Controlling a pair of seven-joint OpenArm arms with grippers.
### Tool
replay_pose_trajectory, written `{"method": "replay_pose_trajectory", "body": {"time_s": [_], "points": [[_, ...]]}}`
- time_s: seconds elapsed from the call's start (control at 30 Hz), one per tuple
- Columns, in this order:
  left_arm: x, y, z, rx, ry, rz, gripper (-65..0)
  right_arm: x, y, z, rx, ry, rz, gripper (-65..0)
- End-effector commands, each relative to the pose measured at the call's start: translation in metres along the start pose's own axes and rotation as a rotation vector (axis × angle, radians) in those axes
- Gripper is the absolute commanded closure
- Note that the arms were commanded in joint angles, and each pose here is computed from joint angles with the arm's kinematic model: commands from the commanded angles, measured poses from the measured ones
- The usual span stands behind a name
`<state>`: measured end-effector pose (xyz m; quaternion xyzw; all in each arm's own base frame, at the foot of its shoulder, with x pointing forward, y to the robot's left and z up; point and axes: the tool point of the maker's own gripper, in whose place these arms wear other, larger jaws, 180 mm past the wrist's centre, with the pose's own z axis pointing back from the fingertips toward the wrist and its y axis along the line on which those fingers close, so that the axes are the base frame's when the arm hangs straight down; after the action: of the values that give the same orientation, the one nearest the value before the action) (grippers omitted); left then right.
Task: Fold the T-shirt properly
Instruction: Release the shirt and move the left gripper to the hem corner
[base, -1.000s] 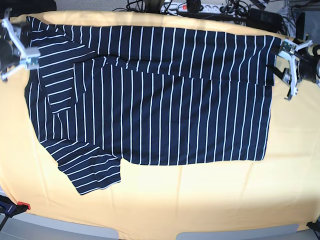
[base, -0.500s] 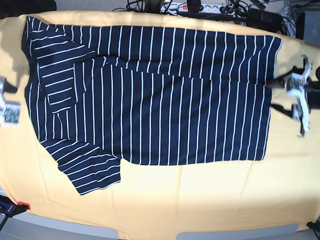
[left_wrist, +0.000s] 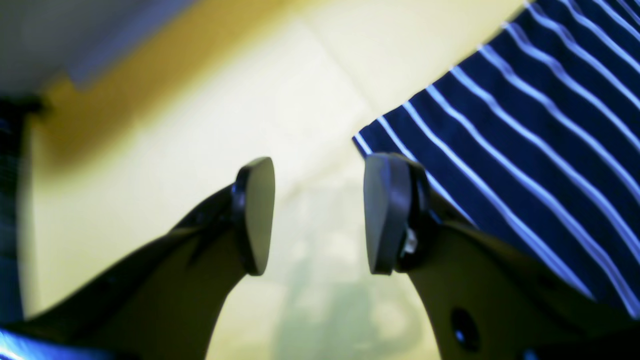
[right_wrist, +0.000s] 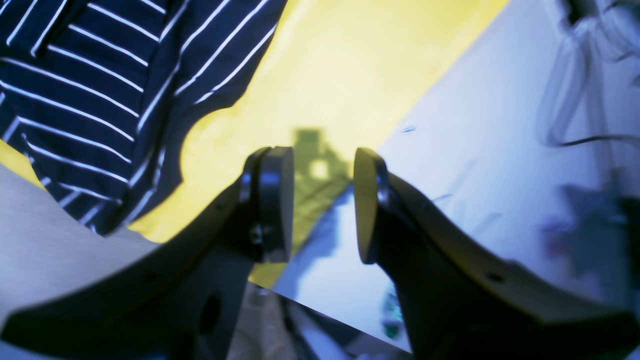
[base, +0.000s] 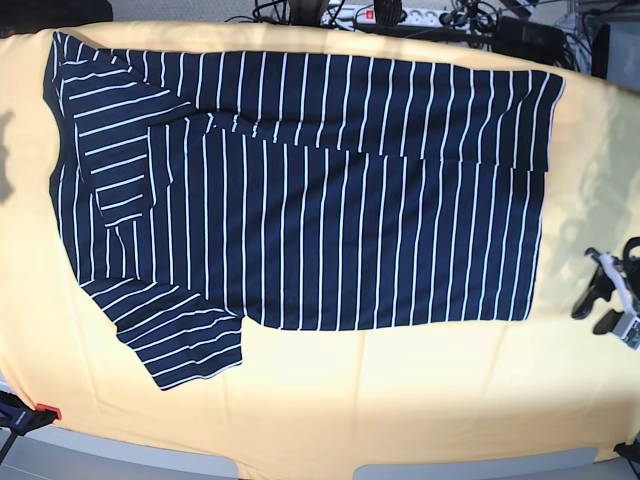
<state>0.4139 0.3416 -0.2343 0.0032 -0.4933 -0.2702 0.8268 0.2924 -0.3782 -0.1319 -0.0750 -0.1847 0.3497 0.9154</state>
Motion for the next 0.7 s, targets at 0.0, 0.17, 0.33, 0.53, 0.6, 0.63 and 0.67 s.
{"method": "replay_pose_trajectory", "body": {"time_s": [0.0,0.17,0.33,0.53,0.6,0.63,0.67], "points": [[0.010,0.022,0.003,0.057,-0.040,0.037,-29.7,0.002,-0.009,0.010,-0.027,-0.023,-0.020,-22.7],[-0.021,0.021,-0.047,0.077,-0.036,0.255,-29.7,0.002,-0.011,-0.004,0.011,-0.051,-0.059,-22.7],[-0.022,-0.001,-0.087,0.023,-0.059,0.400,-29.7,0.004,-0.009,-0.007,0.021,-0.059,-0.058,-22.7],[-0.046,-0.052,-0.115,-0.101,0.043,0.472,-29.7,0.005,-0.008,-0.008,0.024,-0.061,-0.057,-22.7],[-0.046,-0.068,-0.117,-0.171,0.062,0.492,-29.7,0.005,-0.008,-0.008,0.024,-0.061,-0.058,-22.7],[-0.044,-0.073,-0.116,-0.196,0.058,0.504,-29.7,0.005,-0.008,-0.008,0.024,-0.062,-0.058,-22.7],[-0.039,-0.076,-0.116,-0.219,0.043,0.511,-29.7,0.005,-0.008,-0.008,0.024,-0.062,-0.058,-22.7]]}}
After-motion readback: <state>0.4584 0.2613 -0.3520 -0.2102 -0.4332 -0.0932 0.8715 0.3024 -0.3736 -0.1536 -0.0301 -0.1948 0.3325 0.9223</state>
